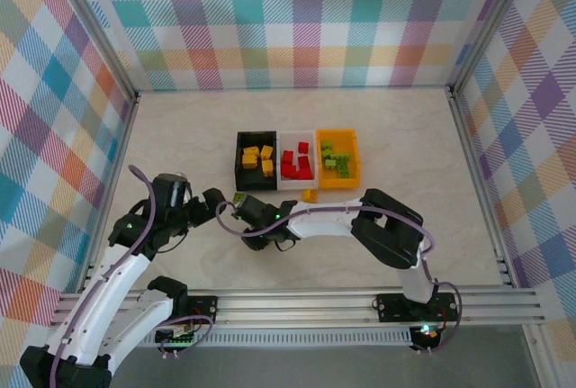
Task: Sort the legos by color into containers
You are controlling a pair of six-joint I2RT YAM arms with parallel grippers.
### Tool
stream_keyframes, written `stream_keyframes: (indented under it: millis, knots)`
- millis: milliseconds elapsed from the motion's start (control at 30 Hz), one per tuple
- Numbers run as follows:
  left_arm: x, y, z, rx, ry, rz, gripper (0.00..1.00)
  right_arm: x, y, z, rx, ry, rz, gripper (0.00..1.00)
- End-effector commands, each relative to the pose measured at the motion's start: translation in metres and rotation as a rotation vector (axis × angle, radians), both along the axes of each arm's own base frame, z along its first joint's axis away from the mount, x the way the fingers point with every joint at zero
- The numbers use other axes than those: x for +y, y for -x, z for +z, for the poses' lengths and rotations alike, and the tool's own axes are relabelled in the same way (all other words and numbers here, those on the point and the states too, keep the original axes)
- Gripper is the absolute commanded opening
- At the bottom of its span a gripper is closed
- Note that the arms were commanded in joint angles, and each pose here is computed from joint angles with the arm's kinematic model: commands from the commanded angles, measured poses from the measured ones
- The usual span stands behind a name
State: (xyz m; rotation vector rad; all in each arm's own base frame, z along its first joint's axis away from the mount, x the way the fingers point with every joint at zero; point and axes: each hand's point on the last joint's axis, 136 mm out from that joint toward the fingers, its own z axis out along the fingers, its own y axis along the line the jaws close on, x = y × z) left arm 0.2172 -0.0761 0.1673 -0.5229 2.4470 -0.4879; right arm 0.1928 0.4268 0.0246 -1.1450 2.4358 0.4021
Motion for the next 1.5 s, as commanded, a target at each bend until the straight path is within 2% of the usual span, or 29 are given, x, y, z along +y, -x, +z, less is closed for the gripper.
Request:
stream_keyframes:
  millis: [0,133,267,467,633,800,867,933,967,1100,1200,1467]
  knots:
    - [-0.013,-0.011,0.007,-0.044,0.064,-0.033,1.00,-0.013,-0.010,0.018,-0.034,-0.051,-0.060,0.34]
    - [-0.023,-0.014,0.000,-0.029,0.101,-0.060,1.00,-0.032,-0.025,0.036,-0.057,-0.096,-0.120,0.33]
    - [-0.029,-0.018,-0.005,-0.029,0.134,-0.065,1.00,-0.050,-0.043,0.073,-0.108,-0.169,-0.179,0.33]
    - [-0.037,-0.022,-0.008,-0.029,0.164,-0.089,0.96,-0.089,-0.101,0.112,-0.146,-0.223,-0.352,0.34]
    - [-0.051,-0.024,-0.023,0.001,0.190,-0.120,0.95,-0.116,-0.160,0.109,-0.122,-0.191,-0.500,0.35]
    - [-0.066,-0.021,-0.039,0.035,0.175,-0.160,0.94,-0.120,-0.203,0.099,-0.103,-0.150,-0.562,0.37]
    - [-0.070,-0.020,-0.045,0.047,0.169,-0.170,0.94,-0.120,-0.213,0.096,-0.103,-0.133,-0.575,0.41]
    - [-0.073,-0.019,-0.049,0.055,0.166,-0.180,0.93,-0.120,-0.218,0.097,-0.108,-0.128,-0.584,0.52]
    - [-0.073,-0.019,-0.051,0.060,0.163,-0.181,0.93,-0.120,-0.219,0.101,-0.114,-0.134,-0.586,0.58]
    - [-0.068,-0.018,-0.050,0.054,0.147,-0.163,0.94,-0.120,-0.212,0.121,-0.129,-0.192,-0.572,0.69]
    - [-0.059,-0.018,-0.042,0.024,0.117,-0.131,0.95,-0.121,-0.192,0.128,-0.115,-0.217,-0.545,0.75]
    - [-0.043,-0.018,-0.025,-0.043,0.076,-0.089,0.99,-0.117,-0.095,0.087,-0.003,-0.172,-0.450,0.79]
